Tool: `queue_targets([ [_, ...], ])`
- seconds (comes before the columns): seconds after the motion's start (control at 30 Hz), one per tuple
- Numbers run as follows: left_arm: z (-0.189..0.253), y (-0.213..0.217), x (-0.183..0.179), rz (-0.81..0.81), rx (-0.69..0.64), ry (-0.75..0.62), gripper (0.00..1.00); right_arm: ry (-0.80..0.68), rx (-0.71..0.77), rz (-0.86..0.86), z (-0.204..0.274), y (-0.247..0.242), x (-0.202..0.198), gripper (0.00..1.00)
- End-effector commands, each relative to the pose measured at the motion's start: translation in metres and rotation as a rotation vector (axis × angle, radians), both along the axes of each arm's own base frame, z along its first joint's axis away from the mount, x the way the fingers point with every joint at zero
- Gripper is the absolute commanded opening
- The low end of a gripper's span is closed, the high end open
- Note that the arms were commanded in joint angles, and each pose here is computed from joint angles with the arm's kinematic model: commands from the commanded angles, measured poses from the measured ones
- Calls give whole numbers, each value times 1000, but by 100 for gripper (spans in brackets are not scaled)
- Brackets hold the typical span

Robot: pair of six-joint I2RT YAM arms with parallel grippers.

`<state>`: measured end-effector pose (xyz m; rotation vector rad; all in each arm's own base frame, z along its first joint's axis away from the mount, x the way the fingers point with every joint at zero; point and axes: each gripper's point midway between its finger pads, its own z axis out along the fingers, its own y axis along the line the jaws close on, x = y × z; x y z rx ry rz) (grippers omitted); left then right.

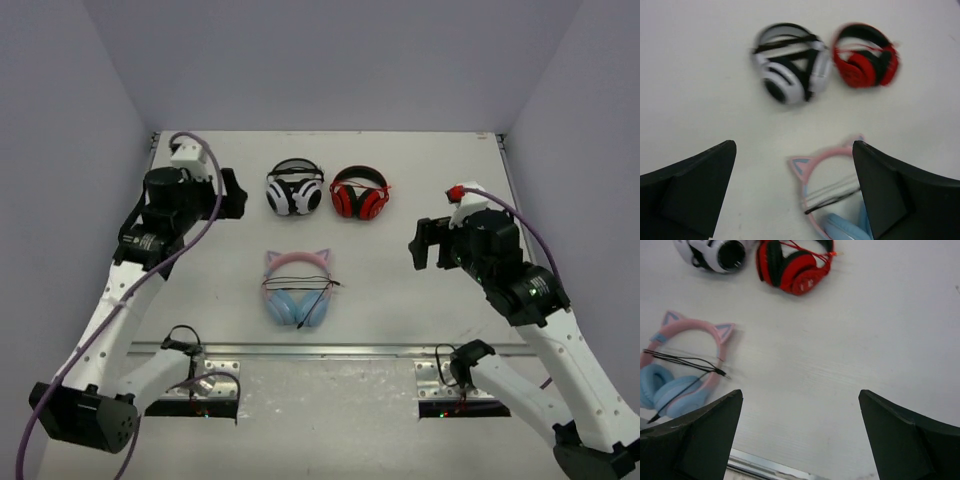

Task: Wrap the headphones

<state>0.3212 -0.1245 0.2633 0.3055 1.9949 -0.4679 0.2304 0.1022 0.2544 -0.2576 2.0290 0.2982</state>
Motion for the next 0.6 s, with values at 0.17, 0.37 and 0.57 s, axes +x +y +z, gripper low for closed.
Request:
queue_targets([
  [0.17,-27,163,-38,940,55,-46,100,63,-181,-347,-27,-73,-14,99],
  [0.37,-14,169,-68,937,-12,-186,100,21,-146,-333,-34,-75,-24,99],
  [0.57,-7,163,-70,899,-37,-218,100,28,-182,-352,-44,-80,-22,99],
])
